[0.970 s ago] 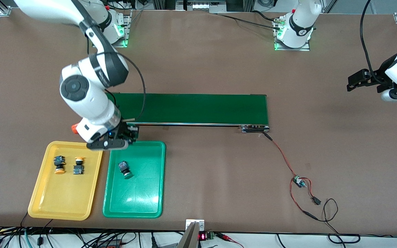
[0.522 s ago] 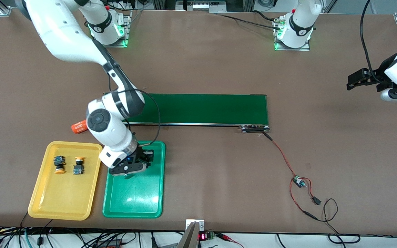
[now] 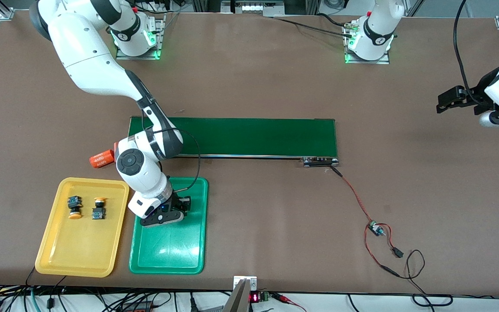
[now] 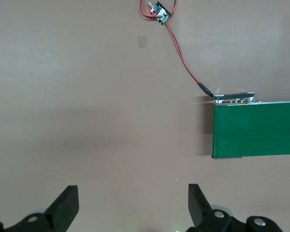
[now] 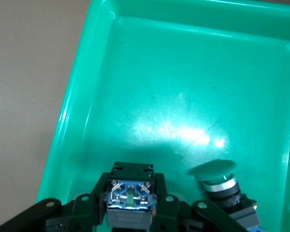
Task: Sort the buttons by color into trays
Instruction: 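Lower the green button into the green tray and open the right gripper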
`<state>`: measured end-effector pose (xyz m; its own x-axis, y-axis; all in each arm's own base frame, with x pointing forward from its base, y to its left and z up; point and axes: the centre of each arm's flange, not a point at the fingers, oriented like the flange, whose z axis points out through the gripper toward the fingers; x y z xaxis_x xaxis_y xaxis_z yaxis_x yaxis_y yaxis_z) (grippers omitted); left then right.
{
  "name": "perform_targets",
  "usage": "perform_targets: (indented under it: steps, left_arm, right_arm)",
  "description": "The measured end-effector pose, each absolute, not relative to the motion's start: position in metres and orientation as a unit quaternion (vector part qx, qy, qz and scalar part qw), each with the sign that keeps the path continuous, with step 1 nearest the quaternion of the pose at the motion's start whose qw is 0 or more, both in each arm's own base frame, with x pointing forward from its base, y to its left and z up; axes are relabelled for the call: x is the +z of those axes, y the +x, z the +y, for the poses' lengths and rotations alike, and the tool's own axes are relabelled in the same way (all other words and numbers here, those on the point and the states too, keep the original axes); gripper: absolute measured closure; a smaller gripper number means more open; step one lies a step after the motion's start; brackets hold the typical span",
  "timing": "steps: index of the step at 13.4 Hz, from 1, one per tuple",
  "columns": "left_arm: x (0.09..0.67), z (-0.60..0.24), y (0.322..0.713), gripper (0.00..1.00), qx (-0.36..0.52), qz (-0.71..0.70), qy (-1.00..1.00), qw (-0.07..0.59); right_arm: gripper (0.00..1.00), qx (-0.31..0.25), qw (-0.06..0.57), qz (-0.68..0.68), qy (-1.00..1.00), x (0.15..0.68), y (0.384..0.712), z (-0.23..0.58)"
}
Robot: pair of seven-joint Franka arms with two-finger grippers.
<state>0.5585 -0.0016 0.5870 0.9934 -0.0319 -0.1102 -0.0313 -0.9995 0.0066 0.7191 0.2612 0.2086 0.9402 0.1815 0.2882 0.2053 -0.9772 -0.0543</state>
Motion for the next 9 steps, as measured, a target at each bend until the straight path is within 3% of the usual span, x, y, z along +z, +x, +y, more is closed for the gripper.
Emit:
perform_targets:
  steps: [1, 6, 7, 9]
  left_arm:
    - [0.587, -0.002, 0.559, 0.00, -0.055, -0.016, 0.998, 0.002]
    - [0.587, -0.002, 0.559, 0.00, -0.055, -0.016, 0.998, 0.002]
    - [0.587, -0.002, 0.559, 0.00, -0.055, -0.016, 0.998, 0.002]
    - [0.587, -0.002, 0.558, 0.00, -0.056, -0.016, 0.998, 0.002]
  right_arm:
    - [0.55, -0.143, 0.042, -0.098, -0.984, 0.208, 0.719, 0.261]
    - [0.06, -0.151, 0.044, -0.098, -0.983, 0.216, 0.722, 0.264]
    - [0.00, -0.153, 0.044, -0.098, -0.982, 0.223, 0.723, 0.264]
    - [0.00, -0.142, 0.036, -0.098, -0.984, 0.244, 0.723, 0.262]
